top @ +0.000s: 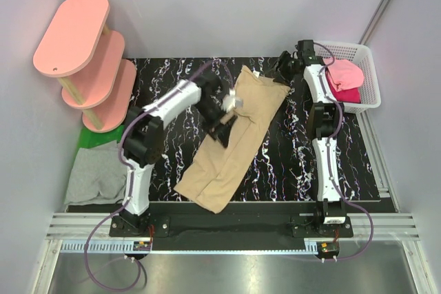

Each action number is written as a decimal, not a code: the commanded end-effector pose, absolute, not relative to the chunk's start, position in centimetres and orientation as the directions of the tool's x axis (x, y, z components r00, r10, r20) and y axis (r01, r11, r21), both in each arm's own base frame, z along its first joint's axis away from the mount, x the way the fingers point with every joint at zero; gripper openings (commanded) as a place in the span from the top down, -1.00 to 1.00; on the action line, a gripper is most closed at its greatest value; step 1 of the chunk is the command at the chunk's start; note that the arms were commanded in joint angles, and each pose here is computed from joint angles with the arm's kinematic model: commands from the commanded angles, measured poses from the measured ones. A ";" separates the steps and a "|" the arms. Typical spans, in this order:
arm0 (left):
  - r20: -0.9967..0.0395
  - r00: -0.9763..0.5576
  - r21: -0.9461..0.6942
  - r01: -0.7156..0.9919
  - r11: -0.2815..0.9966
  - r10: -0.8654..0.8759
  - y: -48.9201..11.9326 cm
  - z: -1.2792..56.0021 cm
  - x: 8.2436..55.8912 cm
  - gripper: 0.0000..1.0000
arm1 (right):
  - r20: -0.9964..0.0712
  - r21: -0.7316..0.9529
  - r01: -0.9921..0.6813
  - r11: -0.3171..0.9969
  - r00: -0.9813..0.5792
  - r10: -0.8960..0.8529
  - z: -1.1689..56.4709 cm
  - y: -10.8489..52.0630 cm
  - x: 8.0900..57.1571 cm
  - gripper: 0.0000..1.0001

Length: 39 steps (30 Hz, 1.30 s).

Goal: Fold and stack the t-shirts
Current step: Fold the tshirt

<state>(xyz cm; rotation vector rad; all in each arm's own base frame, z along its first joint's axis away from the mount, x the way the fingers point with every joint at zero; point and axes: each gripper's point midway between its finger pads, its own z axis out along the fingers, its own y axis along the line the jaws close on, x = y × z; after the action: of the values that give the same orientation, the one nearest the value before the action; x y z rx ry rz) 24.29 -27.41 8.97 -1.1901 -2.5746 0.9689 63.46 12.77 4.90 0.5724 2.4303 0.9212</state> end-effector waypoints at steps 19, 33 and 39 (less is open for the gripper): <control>-0.344 -0.462 -0.083 0.882 0.464 0.817 -25.6 8.7 29.8 -0.71 | -0.336 0.390 0.175 0.904 -0.887 0.316 9.4 16.3 50.7 -0.07; -0.284 -0.508 -0.172 0.862 0.478 0.814 -27.3 4.6 29.9 -0.69 | -0.194 0.316 0.225 0.922 -0.935 0.295 1.4 16.4 52.0 0.01; -0.308 -0.525 -0.216 0.851 0.479 0.793 -28.4 5.2 29.9 -0.70 | -0.194 0.424 0.230 0.876 -0.922 0.336 0.6 16.8 55.7 -0.01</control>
<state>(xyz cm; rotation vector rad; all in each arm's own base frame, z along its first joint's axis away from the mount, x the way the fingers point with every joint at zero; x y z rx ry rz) 29.06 -26.28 3.46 -1.5865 -2.8046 0.4483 54.77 17.80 2.81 0.3787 2.7725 0.5304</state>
